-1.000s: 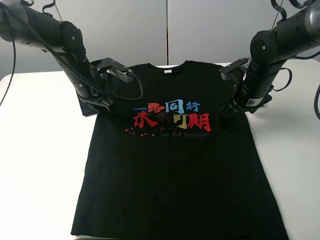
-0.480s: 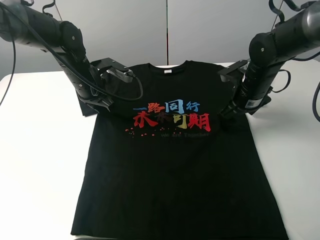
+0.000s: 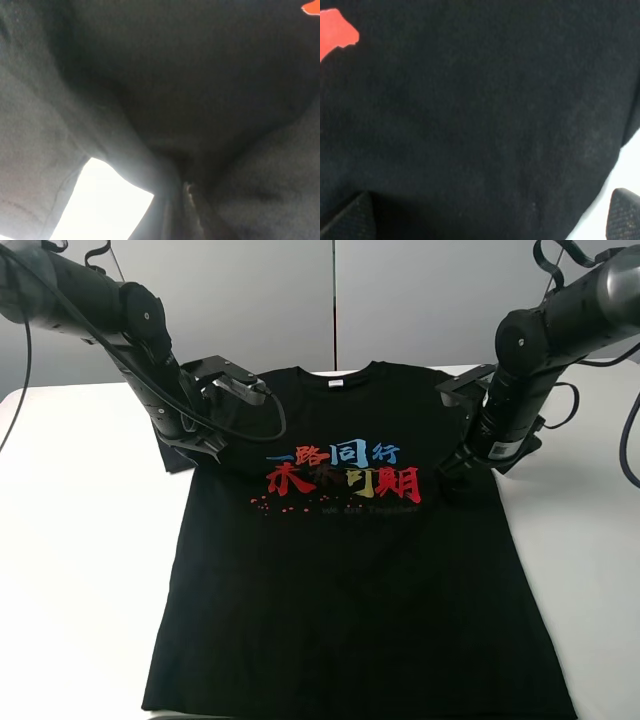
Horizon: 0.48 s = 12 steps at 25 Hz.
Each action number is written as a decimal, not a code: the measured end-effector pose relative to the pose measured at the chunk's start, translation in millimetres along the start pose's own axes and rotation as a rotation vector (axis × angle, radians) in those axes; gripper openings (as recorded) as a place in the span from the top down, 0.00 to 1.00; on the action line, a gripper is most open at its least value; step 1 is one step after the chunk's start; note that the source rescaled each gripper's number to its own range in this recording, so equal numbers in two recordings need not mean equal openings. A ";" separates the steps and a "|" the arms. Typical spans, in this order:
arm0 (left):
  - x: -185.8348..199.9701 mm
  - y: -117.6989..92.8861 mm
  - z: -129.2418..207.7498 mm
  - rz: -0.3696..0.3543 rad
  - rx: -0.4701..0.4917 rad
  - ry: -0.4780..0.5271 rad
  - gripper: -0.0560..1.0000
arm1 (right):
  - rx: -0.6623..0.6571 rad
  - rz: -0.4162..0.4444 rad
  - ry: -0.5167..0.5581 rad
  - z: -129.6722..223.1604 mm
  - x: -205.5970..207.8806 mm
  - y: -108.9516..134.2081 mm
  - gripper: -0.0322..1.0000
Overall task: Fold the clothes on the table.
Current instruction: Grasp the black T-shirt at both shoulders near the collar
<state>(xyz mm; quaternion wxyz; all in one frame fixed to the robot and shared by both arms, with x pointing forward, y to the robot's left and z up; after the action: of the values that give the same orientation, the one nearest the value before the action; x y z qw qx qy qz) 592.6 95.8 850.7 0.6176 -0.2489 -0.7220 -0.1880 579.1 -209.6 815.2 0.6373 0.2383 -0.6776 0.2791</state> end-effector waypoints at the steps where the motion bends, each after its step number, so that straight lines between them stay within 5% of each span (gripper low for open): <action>1: 0.0 0.0 0.3 0.000 -0.003 0.002 0.95 | -0.002 -0.001 0.000 -0.8 -0.1 -0.2 0.00; 6: 0.0 -0.3 0.6 0.002 -0.005 0.004 0.95 | -0.022 -0.028 -0.002 -1.7 -1.9 3.4 0.07; 12: 0.0 -0.3 0.6 0.002 -0.006 0.004 0.95 | -0.057 -0.054 -0.022 -5.0 -2.5 7.5 0.66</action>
<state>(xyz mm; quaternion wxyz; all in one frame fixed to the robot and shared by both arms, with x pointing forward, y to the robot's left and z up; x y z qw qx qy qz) 592.0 95.9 850.6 0.6184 -0.2511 -0.7200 -0.1902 577.9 -200.7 812.4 0.6438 0.2413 -0.6854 0.2396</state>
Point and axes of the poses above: a point on each arm's last joint axis where the gripper is mounted, x pointing back along that axis away from the gripper, y along the wrist's bending axis when the last joint is at zero, z = x × y, the point moved 5 cm from there along -x, pointing out along that axis toward the gripper, and after that the axes turned 14 degrees about x, right-handed, at the moved point
